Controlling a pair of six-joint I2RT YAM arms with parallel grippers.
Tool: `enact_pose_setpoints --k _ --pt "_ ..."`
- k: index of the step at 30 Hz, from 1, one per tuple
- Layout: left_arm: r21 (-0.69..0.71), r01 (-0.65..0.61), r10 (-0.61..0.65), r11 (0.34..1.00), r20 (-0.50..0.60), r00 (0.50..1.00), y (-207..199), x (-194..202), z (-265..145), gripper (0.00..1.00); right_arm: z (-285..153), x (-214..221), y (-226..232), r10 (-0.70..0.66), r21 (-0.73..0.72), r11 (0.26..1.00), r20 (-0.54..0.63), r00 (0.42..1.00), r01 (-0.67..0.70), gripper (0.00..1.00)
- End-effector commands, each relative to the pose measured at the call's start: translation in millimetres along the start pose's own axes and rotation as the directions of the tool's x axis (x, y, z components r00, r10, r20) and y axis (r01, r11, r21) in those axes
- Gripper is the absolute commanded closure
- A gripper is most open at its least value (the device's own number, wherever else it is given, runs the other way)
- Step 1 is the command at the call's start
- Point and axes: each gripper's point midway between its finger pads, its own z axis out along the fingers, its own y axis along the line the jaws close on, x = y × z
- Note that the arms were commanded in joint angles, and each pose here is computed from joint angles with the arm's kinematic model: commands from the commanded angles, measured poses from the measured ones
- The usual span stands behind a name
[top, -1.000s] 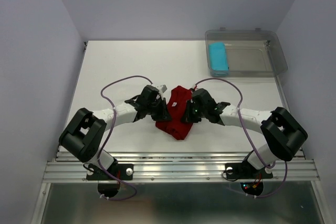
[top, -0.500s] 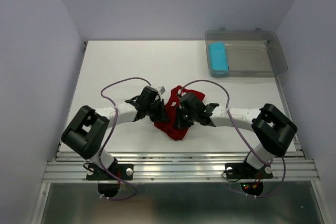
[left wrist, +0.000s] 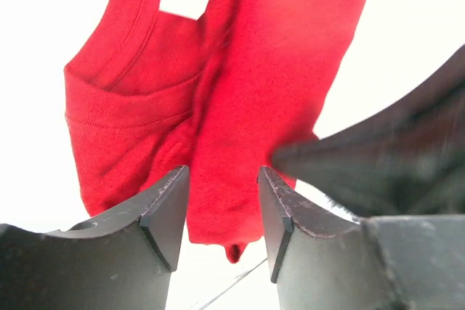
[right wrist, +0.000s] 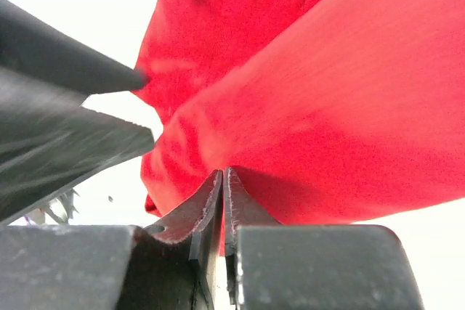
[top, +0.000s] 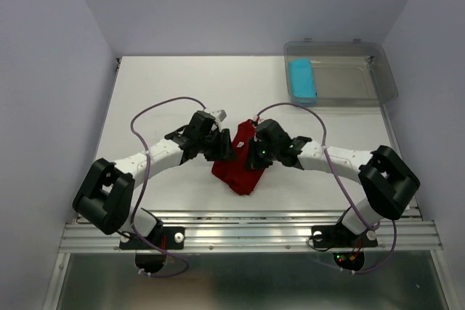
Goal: Roll the t-shirts
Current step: Roll the T-shirt to the center of the board.
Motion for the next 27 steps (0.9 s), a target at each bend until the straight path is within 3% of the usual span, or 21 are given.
enact_pose_setpoints --k 1,4,5,8,19,27 --pt "0.02 -0.06 0.058 0.998 0.105 0.993 -23 -31 -30 0.48 -32 -70 -7 0.012 0.013 1.0 0.181 0.983 -0.015 0.9" --pt "0.042 -0.054 0.049 0.998 0.112 0.993 -27 -30 -33 0.59 -29 -86 -17 0.019 0.035 0.999 0.193 0.981 -0.026 0.9" --pt "0.077 -0.047 0.038 0.996 0.112 0.993 -33 -30 -33 0.74 -27 -90 -22 0.026 0.043 0.998 0.193 0.981 -0.035 0.9" --pt "0.134 -0.023 0.012 0.991 0.086 0.996 -38 -17 -27 1.0 -20 -102 -38 0.056 0.058 0.996 0.192 0.98 -0.068 0.91" --pt "0.094 0.105 -0.101 0.99 -0.044 0.994 -4 35 16 1.0 12 -124 -127 0.15 0.221 0.955 0.203 0.968 -0.195 0.94" --pt "0.06 0.101 -0.097 0.993 -0.079 0.992 8 44 27 1.0 6 -122 -120 0.139 0.194 0.965 0.197 0.971 -0.177 0.94"
